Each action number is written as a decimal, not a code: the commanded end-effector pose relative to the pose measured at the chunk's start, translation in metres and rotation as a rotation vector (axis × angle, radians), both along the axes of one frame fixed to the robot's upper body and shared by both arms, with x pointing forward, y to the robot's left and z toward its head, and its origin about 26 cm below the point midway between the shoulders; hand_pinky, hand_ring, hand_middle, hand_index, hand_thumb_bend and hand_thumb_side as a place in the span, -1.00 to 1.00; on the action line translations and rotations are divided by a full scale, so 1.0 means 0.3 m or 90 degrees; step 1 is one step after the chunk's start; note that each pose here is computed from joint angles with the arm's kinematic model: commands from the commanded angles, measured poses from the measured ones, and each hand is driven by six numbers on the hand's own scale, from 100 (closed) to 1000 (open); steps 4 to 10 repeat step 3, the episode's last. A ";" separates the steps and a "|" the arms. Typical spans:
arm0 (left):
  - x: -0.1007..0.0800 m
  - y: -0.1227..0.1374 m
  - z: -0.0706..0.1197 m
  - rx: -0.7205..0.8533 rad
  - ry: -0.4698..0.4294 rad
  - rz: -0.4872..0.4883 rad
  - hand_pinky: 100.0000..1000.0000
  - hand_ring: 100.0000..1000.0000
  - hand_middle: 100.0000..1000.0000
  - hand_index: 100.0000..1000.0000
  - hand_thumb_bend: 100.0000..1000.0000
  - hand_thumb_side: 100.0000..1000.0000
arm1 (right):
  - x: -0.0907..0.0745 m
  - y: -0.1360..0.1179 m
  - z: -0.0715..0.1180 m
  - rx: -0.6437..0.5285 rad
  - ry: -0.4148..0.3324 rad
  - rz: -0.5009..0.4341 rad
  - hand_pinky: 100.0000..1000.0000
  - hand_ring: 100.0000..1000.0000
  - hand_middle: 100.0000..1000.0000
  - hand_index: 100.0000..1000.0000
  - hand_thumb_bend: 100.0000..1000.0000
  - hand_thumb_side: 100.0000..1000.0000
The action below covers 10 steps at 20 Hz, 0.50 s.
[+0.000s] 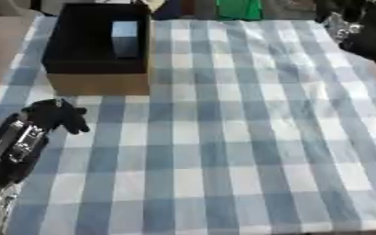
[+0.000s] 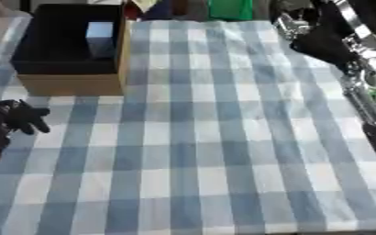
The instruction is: Pick up objects on the table and place them in the box.
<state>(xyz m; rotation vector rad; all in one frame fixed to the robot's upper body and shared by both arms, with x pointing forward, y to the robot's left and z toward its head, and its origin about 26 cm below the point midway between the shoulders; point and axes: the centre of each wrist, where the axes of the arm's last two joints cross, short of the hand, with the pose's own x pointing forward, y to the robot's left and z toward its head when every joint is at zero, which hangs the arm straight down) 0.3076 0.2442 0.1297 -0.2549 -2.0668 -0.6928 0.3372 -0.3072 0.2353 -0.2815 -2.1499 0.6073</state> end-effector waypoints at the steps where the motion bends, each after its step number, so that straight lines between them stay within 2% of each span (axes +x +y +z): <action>1: -0.002 0.007 0.014 0.003 -0.012 0.010 0.71 -0.01 -0.09 -0.10 -0.76 0.62 | -0.029 -0.022 0.033 -0.004 -0.026 -0.003 0.29 0.97 0.22 0.73 -0.86 -0.33; 10: -0.002 0.008 0.011 0.002 -0.011 0.013 0.71 -0.01 -0.09 -0.09 -0.76 0.63 | -0.035 -0.028 0.020 -0.001 -0.022 -0.004 0.29 0.97 0.22 0.73 -0.87 -0.33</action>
